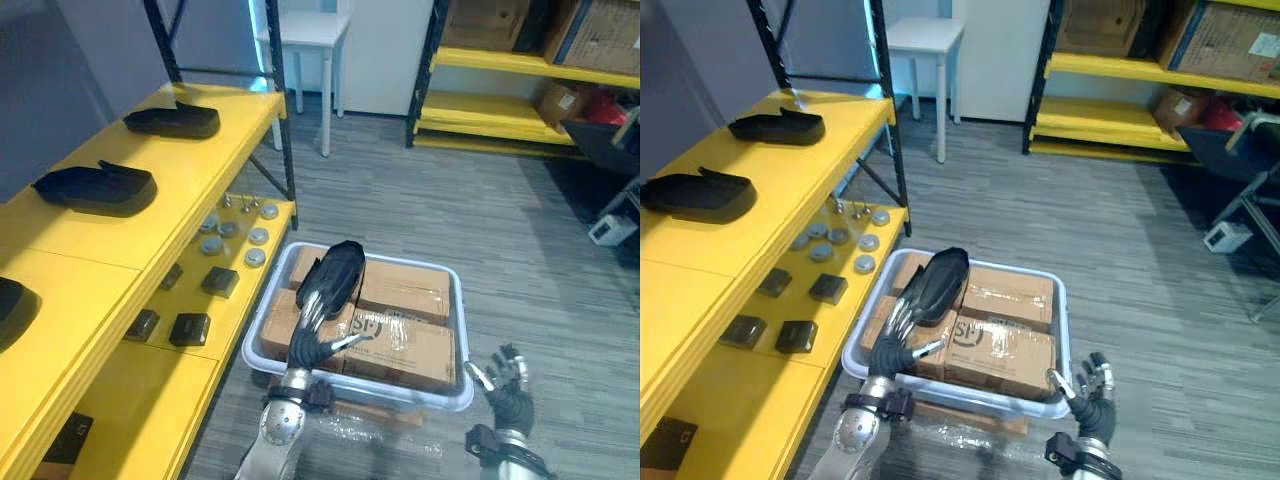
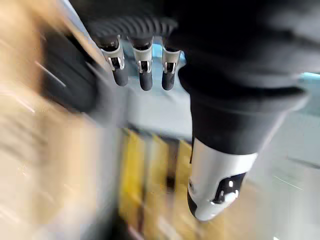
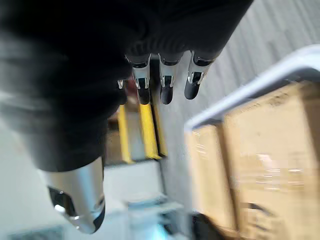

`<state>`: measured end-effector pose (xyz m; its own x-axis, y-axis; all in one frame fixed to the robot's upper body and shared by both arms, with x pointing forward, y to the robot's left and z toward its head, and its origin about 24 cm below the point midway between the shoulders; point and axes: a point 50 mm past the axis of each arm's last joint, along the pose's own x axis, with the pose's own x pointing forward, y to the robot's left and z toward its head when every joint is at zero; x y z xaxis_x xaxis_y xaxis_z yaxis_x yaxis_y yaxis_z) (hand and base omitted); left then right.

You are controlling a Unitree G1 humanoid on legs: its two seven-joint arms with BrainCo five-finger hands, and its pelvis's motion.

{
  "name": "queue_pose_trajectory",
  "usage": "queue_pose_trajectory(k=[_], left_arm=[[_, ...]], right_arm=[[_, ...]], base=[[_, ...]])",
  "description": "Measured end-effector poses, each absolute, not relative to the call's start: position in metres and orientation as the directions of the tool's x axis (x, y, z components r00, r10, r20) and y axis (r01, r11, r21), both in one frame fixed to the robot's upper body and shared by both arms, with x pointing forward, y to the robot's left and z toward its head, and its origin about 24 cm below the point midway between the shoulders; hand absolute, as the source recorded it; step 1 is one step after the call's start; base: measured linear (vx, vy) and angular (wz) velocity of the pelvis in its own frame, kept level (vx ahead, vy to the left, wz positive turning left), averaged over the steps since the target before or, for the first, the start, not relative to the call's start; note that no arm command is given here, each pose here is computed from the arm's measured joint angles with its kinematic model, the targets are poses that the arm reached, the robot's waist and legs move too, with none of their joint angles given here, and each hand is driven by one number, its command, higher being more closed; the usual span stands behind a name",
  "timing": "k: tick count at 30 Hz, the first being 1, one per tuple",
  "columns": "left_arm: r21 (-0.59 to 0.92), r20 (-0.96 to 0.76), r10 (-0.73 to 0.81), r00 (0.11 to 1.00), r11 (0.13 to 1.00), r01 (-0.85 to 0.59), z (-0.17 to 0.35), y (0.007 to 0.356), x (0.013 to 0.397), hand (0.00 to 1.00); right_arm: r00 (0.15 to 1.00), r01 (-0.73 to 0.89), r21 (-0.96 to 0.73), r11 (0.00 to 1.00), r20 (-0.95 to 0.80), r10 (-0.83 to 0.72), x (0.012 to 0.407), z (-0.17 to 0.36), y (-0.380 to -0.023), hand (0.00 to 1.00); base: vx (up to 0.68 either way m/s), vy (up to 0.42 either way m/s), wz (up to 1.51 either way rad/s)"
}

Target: Walk over and take plastic housings, then place them on the shelf

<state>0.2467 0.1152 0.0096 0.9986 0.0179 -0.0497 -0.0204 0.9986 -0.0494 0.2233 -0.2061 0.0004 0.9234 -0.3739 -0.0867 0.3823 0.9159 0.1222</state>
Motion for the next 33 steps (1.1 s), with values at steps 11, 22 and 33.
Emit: queue_pose_trajectory(k=[11, 22, 33], left_arm=[[0.357, -0.254, 0.318, 0.913, 0.908, -0.218, -0.051, 0.178, 0.195, 0.0], [0.453, -0.34, 0.344, 0.875, 0.875, -0.168, -0.08, 0.185, 0.181, 0.0], [0.433, -0.452, 0.378, 0.808, 0.885, -0.172, -0.101, 0.195, 0.176, 0.0]], right_arm=[[0.887, 0.456, 0.006, 0.89, -0.083, -0.454, 0.316, 0.029, -0.188, 0.0], [0.764, 0.644, 0.066, 0.762, -0.007, -0.645, 0.398, 0.146, -0.229, 0.0], [0.691, 0.719, -0.095, 0.688, 0.004, -0.722, 0.402, 0.18, -0.261, 0.0]], base=[[0.16, 0.077, 0.01], [0.04, 0.009, 0.29], [-0.03, -0.002, 0.14]])
